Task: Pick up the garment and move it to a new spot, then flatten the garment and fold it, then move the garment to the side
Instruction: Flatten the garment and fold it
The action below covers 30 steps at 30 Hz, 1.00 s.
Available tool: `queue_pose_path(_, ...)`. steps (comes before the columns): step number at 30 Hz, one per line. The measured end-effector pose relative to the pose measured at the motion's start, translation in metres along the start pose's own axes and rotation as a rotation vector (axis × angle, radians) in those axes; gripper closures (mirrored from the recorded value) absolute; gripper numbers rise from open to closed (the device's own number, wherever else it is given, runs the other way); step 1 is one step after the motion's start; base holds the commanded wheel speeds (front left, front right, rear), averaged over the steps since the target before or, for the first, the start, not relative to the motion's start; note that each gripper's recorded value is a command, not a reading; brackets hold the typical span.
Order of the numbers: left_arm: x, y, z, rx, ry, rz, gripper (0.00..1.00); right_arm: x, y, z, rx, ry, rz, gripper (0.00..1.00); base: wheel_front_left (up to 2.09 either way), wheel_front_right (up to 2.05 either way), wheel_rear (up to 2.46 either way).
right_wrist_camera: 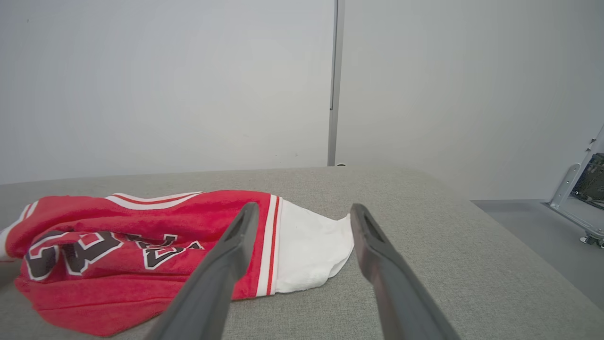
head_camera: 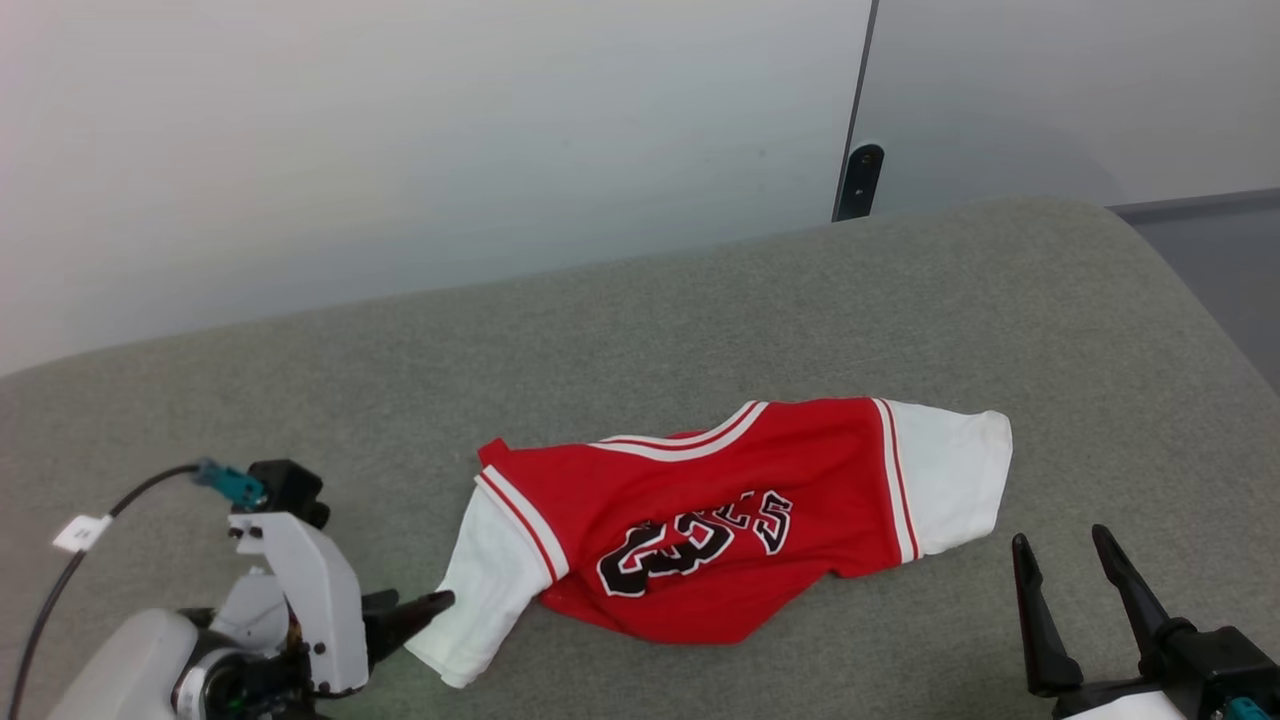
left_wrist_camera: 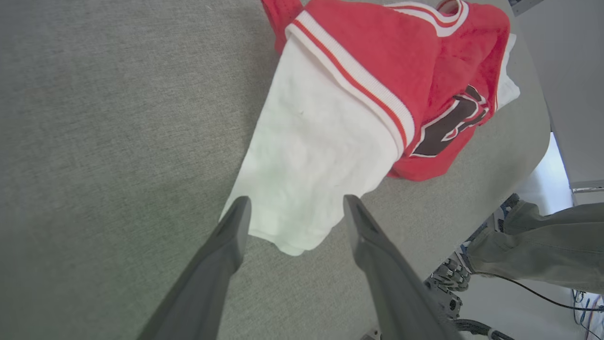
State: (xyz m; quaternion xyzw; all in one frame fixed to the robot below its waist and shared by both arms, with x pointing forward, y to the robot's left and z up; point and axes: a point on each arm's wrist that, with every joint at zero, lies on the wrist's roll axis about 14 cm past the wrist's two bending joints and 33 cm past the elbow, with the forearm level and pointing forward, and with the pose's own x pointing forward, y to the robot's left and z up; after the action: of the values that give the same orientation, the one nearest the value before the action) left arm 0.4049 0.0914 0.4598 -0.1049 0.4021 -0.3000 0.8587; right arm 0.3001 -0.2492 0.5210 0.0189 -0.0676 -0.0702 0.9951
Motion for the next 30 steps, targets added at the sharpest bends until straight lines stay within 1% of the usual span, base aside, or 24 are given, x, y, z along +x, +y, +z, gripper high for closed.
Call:
queue_pose_path(14, 0.015, -0.004, -0.015, 0.055, 0.16, -0.004, 0.0, 0.002, 0.0, -0.005, -0.002, 0.019, 0.0, 0.0, 0.0, 0.0, 0.0)
queue_pose_path(20, 0.019, 0.0, -0.019, 0.083, 0.2, 0.004, 0.0, 0.003, -0.002, -0.007, -0.006, 0.025, -0.004, 0.0, 0.0, 0.0, 0.0)
queue_pose_path(23, 0.022, 0.004, -0.023, 0.076, 0.218, 0.01, 0.0, 0.003, -0.003, -0.008, -0.009, 0.031, -0.007, 0.0, 0.0, 0.0, 0.0)
queue_pose_path(30, 0.031, 0.001, -0.031, 0.129, 0.265, -0.002, 0.0, 0.006, -0.002, -0.013, -0.008, 0.049, -0.006, 0.0, 0.0, 0.0, 0.0)
